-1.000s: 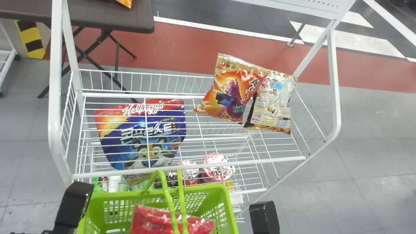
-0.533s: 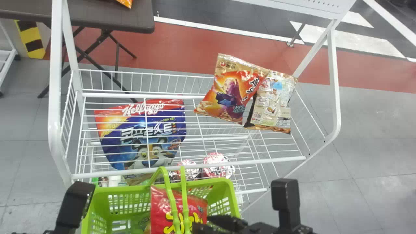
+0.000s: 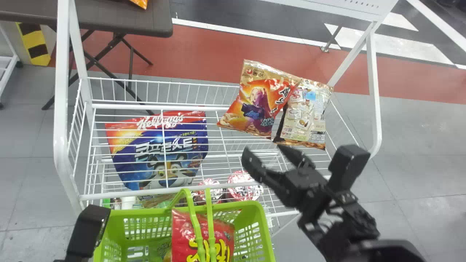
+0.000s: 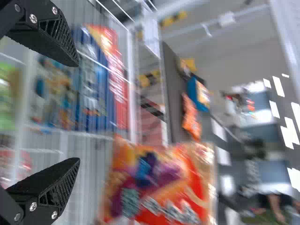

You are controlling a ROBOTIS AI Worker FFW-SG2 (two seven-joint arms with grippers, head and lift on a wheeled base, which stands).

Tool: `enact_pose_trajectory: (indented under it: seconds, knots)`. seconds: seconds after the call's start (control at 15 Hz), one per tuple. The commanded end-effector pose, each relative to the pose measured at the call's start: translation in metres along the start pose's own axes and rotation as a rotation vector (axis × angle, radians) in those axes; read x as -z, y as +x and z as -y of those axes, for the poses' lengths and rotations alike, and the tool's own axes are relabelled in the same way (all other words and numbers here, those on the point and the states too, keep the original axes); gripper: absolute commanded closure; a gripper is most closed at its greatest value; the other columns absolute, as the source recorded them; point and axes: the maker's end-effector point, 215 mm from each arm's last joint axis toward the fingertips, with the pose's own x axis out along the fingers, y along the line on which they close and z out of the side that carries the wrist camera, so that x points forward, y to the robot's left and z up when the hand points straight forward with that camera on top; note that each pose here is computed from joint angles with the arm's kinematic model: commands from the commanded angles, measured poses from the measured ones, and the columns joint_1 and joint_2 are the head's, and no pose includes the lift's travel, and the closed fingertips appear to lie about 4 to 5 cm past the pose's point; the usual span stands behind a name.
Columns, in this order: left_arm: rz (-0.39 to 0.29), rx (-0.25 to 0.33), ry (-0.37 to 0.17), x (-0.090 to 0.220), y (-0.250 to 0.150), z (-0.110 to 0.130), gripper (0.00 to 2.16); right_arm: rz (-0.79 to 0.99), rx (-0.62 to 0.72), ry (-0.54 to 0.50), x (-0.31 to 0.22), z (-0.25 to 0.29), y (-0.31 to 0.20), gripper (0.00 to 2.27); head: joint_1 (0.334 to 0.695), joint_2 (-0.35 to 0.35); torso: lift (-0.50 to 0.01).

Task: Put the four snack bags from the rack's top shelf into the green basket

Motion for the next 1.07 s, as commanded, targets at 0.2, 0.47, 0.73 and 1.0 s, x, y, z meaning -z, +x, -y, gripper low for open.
enact_pose_trajectory:
  seconds: [0.2,0.47,0.73,1.0]
  knots:
    - [0.000,-0.003,-0.008,0.002,-0.002,-0.002,1.67,0.107,0.171,-0.067,-0.037,0.060,0.086,0.08,0.695,-0.350,0.000]
    - [0.002,-0.010,-0.003,0.000,-0.004,-0.004,1.67,0.056,0.205,-0.071,-0.029,0.082,0.127,0.08,0.695,-0.350,0.000]
    - [0.002,-0.016,-0.002,-0.002,-0.006,-0.007,1.67,-0.022,0.143,-0.043,-0.008,0.072,0.144,2.05,0.695,-0.350,0.000]
    - [0.005,-0.016,0.002,-0.004,-0.007,-0.007,1.67,0.062,0.076,-0.097,-0.034,0.040,0.129,2.19,0.695,-0.350,0.000]
